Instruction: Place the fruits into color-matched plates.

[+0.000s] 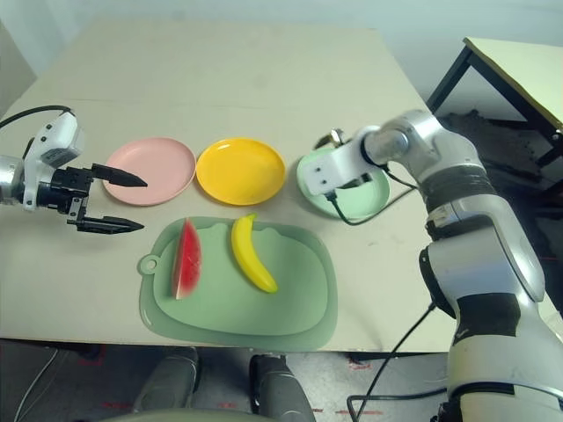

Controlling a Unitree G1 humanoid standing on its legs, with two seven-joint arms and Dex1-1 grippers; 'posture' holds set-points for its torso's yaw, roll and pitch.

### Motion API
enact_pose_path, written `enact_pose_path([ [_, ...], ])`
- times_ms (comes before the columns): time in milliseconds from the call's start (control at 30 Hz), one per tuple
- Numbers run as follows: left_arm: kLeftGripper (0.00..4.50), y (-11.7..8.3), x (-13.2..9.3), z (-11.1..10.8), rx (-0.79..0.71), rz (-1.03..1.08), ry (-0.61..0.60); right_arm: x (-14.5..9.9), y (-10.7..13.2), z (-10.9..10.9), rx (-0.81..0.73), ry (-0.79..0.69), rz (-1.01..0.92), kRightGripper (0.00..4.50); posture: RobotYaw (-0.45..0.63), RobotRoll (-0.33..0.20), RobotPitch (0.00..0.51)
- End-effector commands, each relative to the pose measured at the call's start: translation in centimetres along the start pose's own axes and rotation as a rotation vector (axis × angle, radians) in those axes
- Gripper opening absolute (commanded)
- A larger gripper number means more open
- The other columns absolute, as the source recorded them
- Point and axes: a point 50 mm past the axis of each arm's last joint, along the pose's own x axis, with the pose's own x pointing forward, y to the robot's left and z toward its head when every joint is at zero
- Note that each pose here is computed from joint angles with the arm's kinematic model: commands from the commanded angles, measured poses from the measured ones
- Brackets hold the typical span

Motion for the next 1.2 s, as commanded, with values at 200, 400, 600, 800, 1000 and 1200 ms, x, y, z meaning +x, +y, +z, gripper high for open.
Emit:
enact_pose_path([
  [200,4.5,-0.6,-0.3,0.5,0.074,-0.095,-0.013,2.8,2.7,7.5,-0.103,-0.253,0.154,4.45,0.24,0.0,0.132],
  [400,4.5,-0.8,-0.6,0.3,0.061,-0.094,-0.001,2.7,2.2,7.7,-0.179,-0.231,0.165,4.45,0.24,0.0,0.136],
  [600,4.5,-0.7,-0.4,0.3,0.06,-0.097,-0.002,3.6,2.2,8.8,-0.22,-0.269,0.177,4.45,0.24,0.0,0.138],
  [800,4.5,-0.6,-0.1,0.1,0.058,-0.095,-0.003,5.4,2.3,9.3,-0.222,-0.282,0.201,4.45,0.25,0.0,0.145],
  [1000,4.5,-0.7,0.0,0.1,0.059,-0.096,-0.007,6.7,3.4,8.5,-0.192,-0.25,0.279,4.34,0.26,0.0,0.146],
  [1200,4.5,-0.9,-0.2,-0.1,0.056,-0.091,-0.004,6.3,5.0,7.9,-0.131,-0.249,0.344,2.61,0.26,0.0,0.143],
])
